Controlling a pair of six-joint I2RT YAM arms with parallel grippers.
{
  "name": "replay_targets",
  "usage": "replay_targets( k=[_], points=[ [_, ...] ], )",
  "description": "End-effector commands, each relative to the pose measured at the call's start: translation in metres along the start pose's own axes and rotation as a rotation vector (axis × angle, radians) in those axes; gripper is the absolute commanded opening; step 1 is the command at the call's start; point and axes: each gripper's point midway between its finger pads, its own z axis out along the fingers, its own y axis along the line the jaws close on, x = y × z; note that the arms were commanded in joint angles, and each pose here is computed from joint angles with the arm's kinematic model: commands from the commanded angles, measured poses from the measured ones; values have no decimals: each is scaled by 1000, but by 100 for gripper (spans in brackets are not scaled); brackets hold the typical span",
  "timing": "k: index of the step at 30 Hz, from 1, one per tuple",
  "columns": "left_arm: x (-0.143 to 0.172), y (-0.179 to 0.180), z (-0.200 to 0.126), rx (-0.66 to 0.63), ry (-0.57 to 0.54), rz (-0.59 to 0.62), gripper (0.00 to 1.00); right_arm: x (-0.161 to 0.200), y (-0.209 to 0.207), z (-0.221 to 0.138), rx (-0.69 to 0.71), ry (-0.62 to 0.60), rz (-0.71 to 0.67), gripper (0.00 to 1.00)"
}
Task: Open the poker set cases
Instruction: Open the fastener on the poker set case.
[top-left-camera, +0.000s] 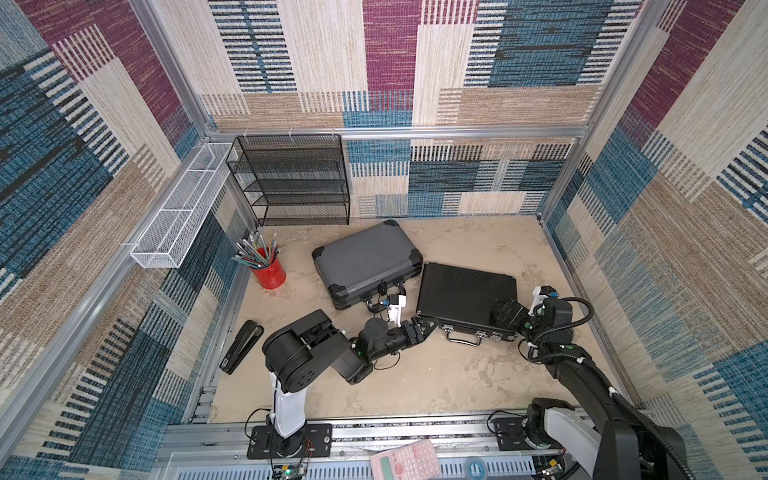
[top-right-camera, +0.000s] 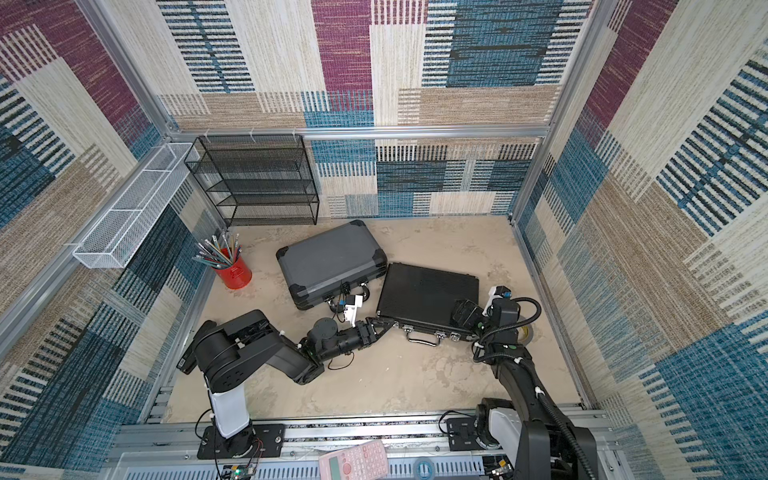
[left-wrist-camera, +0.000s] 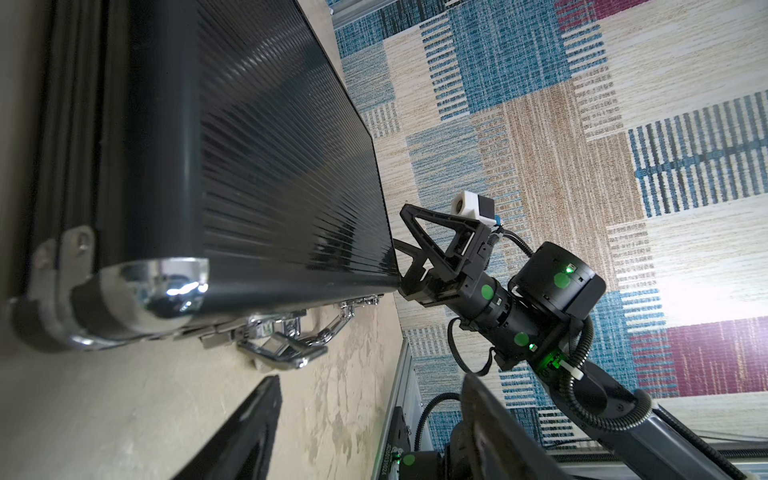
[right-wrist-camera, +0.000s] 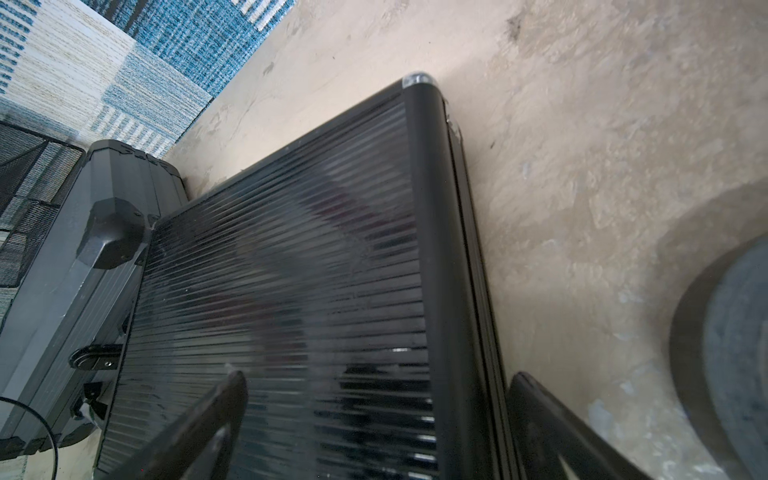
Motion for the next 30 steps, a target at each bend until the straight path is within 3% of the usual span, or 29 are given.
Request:
replay_targets(
  k=[1, 15, 25, 30],
  points=[
    [-8, -10, -4, 27, -46, 28, 71, -1, -2, -4, 15, -10, -2, 99],
    [-14, -15, -14, -49, -53, 101, 76, 0, -5, -21, 42, -18, 11, 99],
    [-33, -22, -29, -263, -43, 271, 90, 15, -7, -27, 19, 19, 85, 99],
    [-42, -11, -33, -406, 27, 334, 92, 27, -13, -27, 28, 46, 121, 99]
  ],
)
